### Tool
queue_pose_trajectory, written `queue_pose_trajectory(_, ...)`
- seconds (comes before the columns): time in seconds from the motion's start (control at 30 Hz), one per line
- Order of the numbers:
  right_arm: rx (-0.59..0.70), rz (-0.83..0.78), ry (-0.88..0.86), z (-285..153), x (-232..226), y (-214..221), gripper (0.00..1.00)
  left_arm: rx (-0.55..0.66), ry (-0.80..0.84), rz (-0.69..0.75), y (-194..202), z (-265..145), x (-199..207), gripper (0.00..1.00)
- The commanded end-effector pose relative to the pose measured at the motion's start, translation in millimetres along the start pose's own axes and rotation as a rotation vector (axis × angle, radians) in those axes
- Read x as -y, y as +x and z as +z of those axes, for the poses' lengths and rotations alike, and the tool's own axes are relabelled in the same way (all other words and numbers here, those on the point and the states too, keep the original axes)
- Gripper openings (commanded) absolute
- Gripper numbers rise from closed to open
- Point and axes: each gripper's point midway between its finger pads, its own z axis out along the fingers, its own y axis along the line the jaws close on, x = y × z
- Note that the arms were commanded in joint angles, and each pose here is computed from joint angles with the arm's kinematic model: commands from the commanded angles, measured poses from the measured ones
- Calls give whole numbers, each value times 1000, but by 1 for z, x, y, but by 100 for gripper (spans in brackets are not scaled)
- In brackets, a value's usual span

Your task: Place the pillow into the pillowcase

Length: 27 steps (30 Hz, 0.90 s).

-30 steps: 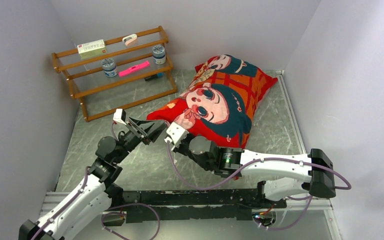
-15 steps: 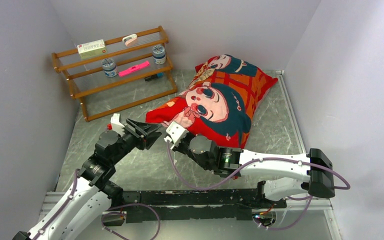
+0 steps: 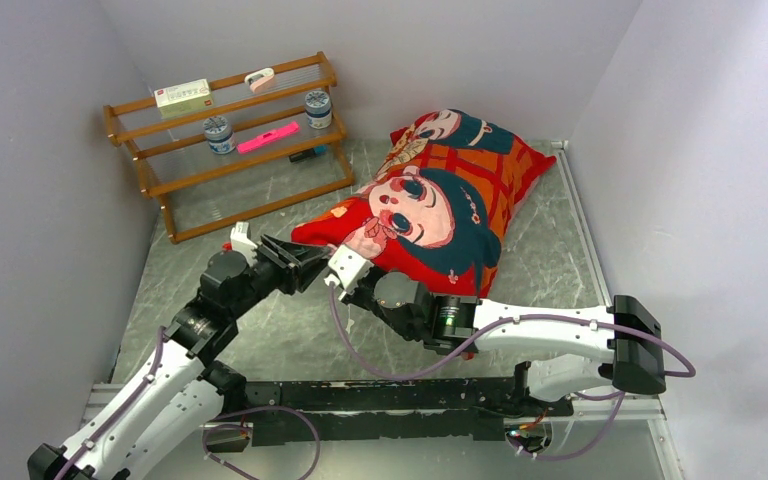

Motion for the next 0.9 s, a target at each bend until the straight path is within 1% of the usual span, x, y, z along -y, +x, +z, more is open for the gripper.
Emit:
queue_pose_trajectory(0.0, 188, 121, 21, -3, 13, -65, 0, -1, 115, 17, 2, -9, 42, 45)
queue_pose_trajectory(0.1, 189, 124, 15, -3, 12, -66, 0, -3, 118, 27, 2, -7, 44, 46)
queue_pose_trajectory(0.2, 190, 130, 14, -3, 12, -67, 0, -12, 127, 26, 3, -5, 45, 44)
queue_pose_trajectory(0.3, 190, 134, 12, -2, 11, -67, 0, -13, 118, 19, 3, -5, 42, 39)
queue_pose_trajectory(0.57, 183, 137, 16, 1, 9, -64, 0, -19, 116, 10, 4, -6, 41, 34)
queue_pose_trajectory(0.7, 183, 141, 21, 2, 9, -65, 0, -37, 77, -1, 7, -5, 32, 31)
queue_pose_trajectory(0.87, 180, 144, 21, 3, 9, -63, 0, -22, 34, -3, 5, -8, 25, 31)
